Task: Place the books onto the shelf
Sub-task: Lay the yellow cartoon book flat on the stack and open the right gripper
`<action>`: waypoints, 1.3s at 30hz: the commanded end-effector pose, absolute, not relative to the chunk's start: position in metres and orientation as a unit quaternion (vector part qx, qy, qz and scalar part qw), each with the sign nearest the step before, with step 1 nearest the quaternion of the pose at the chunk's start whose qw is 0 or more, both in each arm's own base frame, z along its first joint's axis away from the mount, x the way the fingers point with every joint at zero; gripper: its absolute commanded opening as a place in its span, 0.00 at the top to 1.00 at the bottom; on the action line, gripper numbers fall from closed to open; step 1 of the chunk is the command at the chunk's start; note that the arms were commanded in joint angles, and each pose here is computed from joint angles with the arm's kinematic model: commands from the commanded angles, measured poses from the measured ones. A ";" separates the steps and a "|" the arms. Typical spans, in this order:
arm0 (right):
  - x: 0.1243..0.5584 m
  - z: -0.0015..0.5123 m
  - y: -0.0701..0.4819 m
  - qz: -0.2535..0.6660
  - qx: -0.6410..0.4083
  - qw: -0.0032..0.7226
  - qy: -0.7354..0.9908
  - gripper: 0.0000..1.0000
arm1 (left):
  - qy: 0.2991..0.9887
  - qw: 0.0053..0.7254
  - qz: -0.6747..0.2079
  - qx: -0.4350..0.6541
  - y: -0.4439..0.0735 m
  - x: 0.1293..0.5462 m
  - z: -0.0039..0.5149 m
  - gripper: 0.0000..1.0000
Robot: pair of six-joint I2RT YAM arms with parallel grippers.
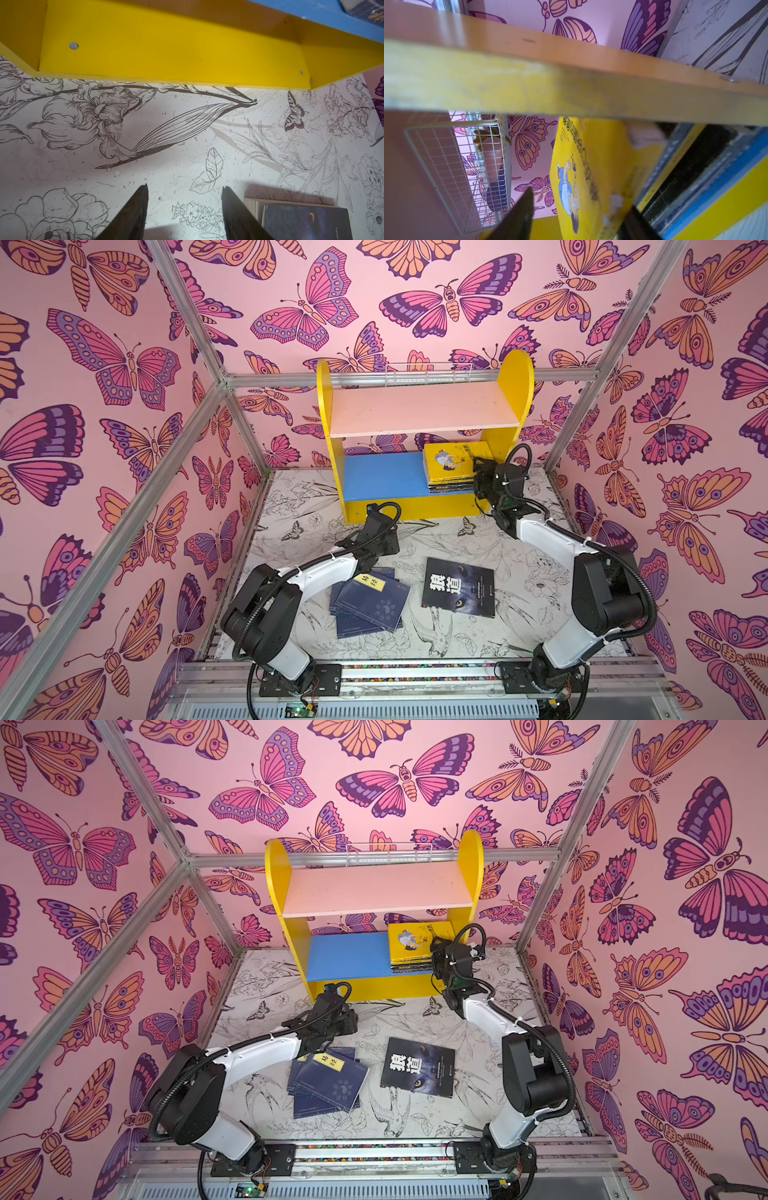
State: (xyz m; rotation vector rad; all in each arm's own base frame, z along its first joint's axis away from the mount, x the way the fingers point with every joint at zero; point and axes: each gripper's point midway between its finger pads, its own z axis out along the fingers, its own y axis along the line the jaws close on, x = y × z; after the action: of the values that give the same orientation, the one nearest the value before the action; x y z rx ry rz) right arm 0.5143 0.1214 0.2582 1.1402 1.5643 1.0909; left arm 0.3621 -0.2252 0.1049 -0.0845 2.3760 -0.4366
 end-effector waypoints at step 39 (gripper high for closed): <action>0.486 0.235 0.165 0.363 0.355 0.343 0.790 1.00 | 0.930 0.340 -0.139 -0.026 -0.220 0.359 0.093 0.41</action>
State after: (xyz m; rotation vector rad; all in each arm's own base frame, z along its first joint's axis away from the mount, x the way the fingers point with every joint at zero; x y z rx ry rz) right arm 0.4815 0.1593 0.2253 0.9434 2.0531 0.9279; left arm 0.3602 -0.2223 0.0915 -0.0846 2.4148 -0.3978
